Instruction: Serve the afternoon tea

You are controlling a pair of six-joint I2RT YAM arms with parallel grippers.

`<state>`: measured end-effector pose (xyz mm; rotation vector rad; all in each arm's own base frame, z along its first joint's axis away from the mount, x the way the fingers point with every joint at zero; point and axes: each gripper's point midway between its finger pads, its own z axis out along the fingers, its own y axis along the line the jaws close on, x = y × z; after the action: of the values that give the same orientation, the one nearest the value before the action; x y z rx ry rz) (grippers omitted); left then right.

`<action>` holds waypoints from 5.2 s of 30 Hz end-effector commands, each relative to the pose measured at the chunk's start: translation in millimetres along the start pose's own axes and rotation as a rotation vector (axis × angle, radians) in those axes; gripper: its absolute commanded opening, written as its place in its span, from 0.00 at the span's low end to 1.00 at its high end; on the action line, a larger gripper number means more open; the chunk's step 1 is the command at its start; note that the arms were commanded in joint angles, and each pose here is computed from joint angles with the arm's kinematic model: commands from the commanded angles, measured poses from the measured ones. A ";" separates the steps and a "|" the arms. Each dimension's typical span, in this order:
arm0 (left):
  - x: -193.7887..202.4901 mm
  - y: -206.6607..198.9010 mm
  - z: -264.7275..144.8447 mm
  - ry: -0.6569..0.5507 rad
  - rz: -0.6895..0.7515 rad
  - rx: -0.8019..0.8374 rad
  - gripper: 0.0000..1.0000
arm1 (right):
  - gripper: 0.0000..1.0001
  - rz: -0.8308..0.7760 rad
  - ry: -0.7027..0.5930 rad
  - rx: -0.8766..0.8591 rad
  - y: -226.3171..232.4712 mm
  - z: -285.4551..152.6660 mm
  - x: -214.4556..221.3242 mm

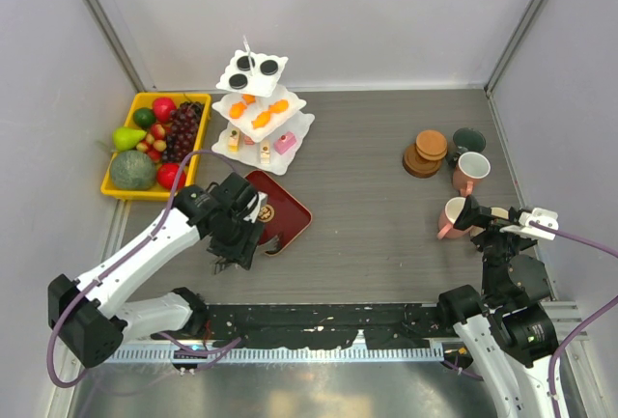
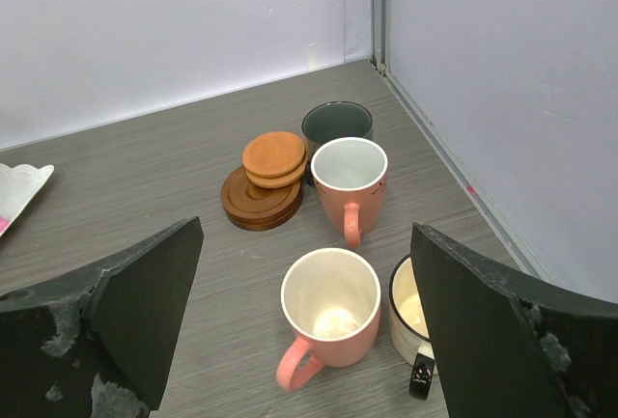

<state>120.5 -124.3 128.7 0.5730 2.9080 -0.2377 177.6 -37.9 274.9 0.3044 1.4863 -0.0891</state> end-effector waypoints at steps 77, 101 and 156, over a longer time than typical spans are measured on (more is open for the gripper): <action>-201.7 28.4 -212.2 -0.710 0.004 -0.128 0.40 | 0.95 0.014 -0.029 0.009 -0.2 1.9 -7.1; -287.1 69.1 -175.9 -0.694 -0.085 -0.147 0.47 | 0.95 0.006 -0.020 0.010 0.4 3.3 -5.0; -104.2 19.1 61.3 -0.559 -0.593 0.074 0.57 | 0.95 0.013 -0.028 0.007 0.2 2.1 -7.2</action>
<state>208.9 -141.6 77.7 -0.2091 2.5441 -0.4435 177.7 -38.1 274.7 0.3022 1.4874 -0.0922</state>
